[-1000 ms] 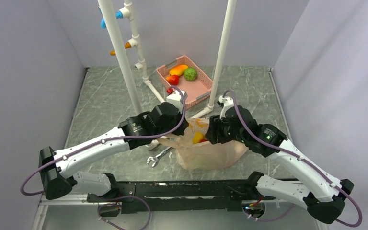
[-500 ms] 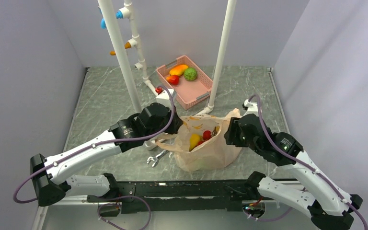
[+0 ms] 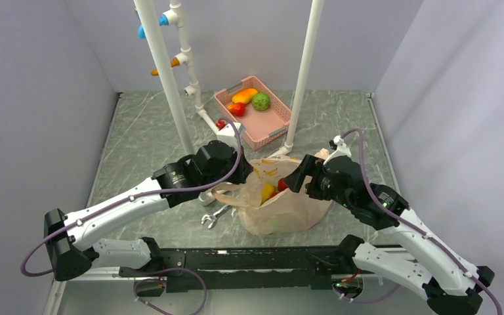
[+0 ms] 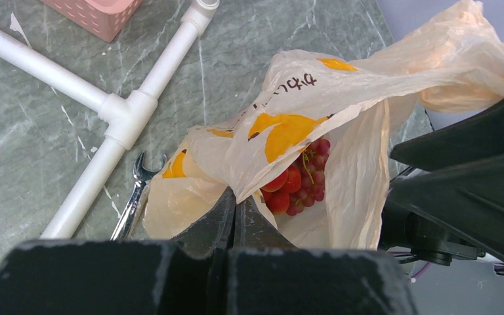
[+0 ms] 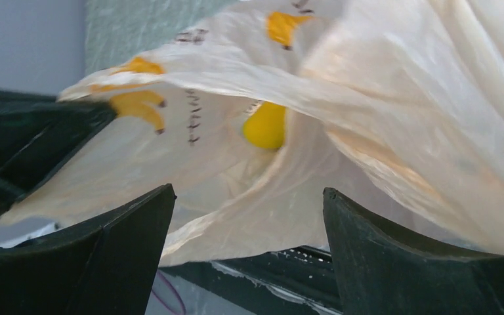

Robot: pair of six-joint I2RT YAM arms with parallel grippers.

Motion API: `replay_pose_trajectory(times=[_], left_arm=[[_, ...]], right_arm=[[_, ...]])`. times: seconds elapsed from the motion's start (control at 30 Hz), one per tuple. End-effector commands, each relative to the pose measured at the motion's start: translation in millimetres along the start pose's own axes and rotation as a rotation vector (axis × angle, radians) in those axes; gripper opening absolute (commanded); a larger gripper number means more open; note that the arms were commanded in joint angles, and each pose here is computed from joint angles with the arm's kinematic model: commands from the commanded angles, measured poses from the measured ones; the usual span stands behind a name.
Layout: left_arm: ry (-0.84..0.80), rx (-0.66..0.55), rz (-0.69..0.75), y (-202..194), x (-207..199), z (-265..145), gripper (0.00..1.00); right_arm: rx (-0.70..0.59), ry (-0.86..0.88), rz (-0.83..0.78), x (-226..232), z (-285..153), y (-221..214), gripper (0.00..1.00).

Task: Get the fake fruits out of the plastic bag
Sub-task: Adjust the plastic bag at the center of the board.

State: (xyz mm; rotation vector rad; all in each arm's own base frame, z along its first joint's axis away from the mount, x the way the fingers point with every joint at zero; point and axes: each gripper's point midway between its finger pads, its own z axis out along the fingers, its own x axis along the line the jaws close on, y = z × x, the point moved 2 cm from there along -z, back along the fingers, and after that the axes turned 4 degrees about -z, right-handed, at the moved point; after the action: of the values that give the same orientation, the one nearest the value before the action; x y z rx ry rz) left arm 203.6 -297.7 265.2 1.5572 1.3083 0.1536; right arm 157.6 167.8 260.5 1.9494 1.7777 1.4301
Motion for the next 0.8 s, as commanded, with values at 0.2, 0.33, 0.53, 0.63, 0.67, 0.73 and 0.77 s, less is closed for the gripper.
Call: replay_pose_trajectory(times=[0.2,0.33,0.53,0.63,0.67,0.73,0.77], left_arm=[[-0.059,-0.059,-0.03,22.2,-16.7,-7.5,0.0],[-0.046,-0.072,-0.027,24.9,-14.5,-9.7,0.0],[-0.003,-0.123,-0.067,32.3,-7.6,-11.9,0.0],[0.055,-0.164,-0.135,35.8,2.2,-12.2,0.0],[0.067,-0.179,-0.146,36.9,4.8,-11.4,0.0],[0.062,-0.189,-0.148,39.0,3.2,-9.8,0.0],[0.069,-0.192,-0.146,40.5,3.4,-9.1,0.0]], right_arm=[[-0.198,-0.051,0.189,-11.6,31.9,16.6,0.77],[-0.18,-0.006,0.16,-10.5,36.4,7.7,0.53],[-0.195,-0.078,0.127,-35.3,30.8,-1.3,0.0],[-0.198,-0.098,0.109,-40.5,28.4,-1.9,0.0],[-0.193,-0.109,0.103,-42.2,25.5,-2.0,0.0],[-0.188,-0.113,0.098,-44.3,19.3,-2.6,0.0],[-0.184,-0.112,0.097,-46.1,16.1,-4.5,0.0]])
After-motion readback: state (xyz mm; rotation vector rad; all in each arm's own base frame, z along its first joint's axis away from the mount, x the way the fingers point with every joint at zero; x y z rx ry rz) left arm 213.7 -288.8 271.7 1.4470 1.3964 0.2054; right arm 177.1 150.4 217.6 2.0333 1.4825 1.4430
